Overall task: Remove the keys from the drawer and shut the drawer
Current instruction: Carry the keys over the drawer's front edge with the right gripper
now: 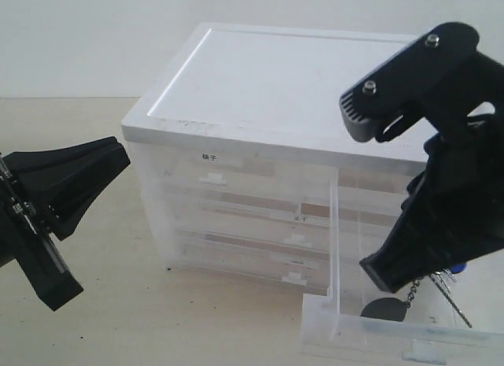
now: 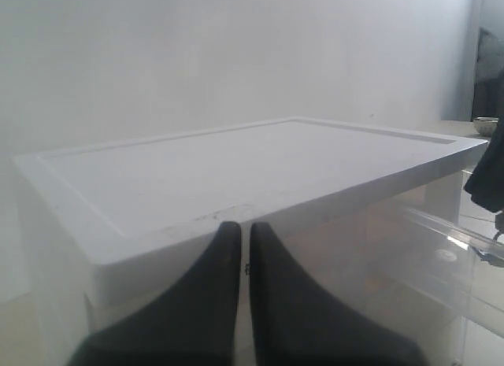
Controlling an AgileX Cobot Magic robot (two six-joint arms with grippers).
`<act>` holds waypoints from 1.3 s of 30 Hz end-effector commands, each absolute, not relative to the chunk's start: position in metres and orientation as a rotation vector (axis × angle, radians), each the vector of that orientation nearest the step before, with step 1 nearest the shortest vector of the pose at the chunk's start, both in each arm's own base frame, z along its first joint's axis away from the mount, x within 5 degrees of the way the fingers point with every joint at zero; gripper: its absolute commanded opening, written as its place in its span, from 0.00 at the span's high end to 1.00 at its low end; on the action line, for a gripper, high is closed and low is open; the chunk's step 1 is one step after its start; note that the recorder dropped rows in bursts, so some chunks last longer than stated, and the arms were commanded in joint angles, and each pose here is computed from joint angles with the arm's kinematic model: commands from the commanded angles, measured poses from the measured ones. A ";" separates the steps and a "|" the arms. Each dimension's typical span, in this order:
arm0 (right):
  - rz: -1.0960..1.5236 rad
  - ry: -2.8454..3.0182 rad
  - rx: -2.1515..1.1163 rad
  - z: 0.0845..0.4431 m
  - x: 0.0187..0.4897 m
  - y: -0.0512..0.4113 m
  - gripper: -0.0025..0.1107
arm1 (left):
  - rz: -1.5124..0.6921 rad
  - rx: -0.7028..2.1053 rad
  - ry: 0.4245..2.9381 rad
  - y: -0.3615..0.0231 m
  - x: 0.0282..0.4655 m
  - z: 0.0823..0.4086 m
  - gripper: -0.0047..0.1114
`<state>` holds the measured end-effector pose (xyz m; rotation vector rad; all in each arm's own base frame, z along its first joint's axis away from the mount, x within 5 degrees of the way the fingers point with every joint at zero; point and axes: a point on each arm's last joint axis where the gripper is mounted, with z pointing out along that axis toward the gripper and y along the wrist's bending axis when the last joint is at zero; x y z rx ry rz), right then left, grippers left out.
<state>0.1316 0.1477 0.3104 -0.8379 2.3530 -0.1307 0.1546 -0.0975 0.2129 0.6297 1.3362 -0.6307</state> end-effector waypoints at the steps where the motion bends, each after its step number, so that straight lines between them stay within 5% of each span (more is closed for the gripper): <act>1: -0.086 2.296 -0.817 0.330 0.132 0.147 0.98 | -0.647 0.627 1.332 -0.098 0.152 0.213 0.92; 17: 0.007 2.372 -0.867 0.346 0.124 0.150 0.96 | -0.647 0.625 1.332 -0.098 0.152 0.213 0.92; 19: -0.036 2.425 -0.863 0.341 0.122 0.146 0.86 | -0.647 0.625 1.332 -0.098 0.152 0.213 0.92; 24: -0.094 2.531 -0.863 0.317 0.116 0.141 0.40 | -0.659 0.626 1.336 -0.098 0.152 0.213 0.92; 26: -0.091 2.535 -0.866 0.306 0.116 0.141 0.32 | -0.659 0.626 1.336 -0.098 0.152 0.213 0.92; 31: -0.082 2.496 -0.833 0.292 0.119 0.143 0.42 | -0.659 0.626 1.336 -0.098 0.152 0.213 0.92; 39: -0.165 2.518 -0.893 0.269 0.131 0.162 0.42 | -0.659 0.626 1.336 -0.098 0.152 0.213 0.92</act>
